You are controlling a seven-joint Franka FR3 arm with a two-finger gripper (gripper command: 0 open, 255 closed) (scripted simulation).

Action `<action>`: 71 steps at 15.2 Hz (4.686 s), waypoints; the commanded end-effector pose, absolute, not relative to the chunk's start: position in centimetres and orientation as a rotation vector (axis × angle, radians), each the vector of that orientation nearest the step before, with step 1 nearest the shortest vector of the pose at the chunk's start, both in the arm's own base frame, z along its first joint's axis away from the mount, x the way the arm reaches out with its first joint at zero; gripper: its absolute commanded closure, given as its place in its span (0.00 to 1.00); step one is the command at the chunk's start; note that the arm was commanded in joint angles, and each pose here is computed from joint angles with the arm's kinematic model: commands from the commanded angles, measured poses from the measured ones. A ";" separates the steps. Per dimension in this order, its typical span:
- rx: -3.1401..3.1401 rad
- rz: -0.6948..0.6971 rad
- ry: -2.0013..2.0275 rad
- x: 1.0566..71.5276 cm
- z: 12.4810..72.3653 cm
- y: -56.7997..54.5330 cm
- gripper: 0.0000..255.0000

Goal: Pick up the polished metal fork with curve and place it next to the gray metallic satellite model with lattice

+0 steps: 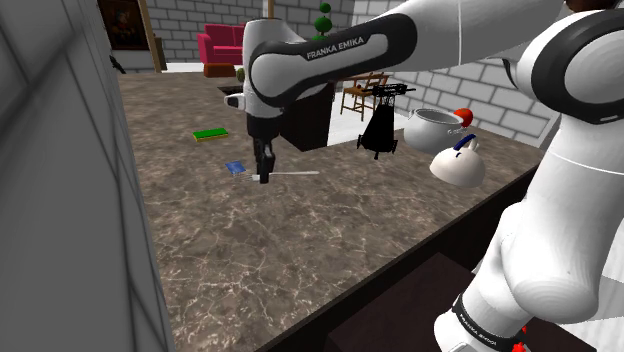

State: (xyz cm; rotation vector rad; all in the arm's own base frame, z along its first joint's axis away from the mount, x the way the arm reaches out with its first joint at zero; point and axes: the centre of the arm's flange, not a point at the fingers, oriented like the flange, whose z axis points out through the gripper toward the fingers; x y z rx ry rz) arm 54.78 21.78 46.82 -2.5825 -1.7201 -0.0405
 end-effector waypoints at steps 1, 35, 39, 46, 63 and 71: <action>-2.583 -0.040 -1.720 54.7 47.9 21.8 1.00; -2.583 -0.040 -1.720 54.7 65.8 21.8 1.00; -2.583 -0.040 -1.720 54.7 67.9 21.8 1.00; -2.583 -0.040 -1.720 54.2 70.2 19.2 1.00; -2.583 -0.040 -1.720 50.4 70.3 -2.9 1.00; -2.583 -0.040 -1.720 48.6 70.3 -13.3 1.00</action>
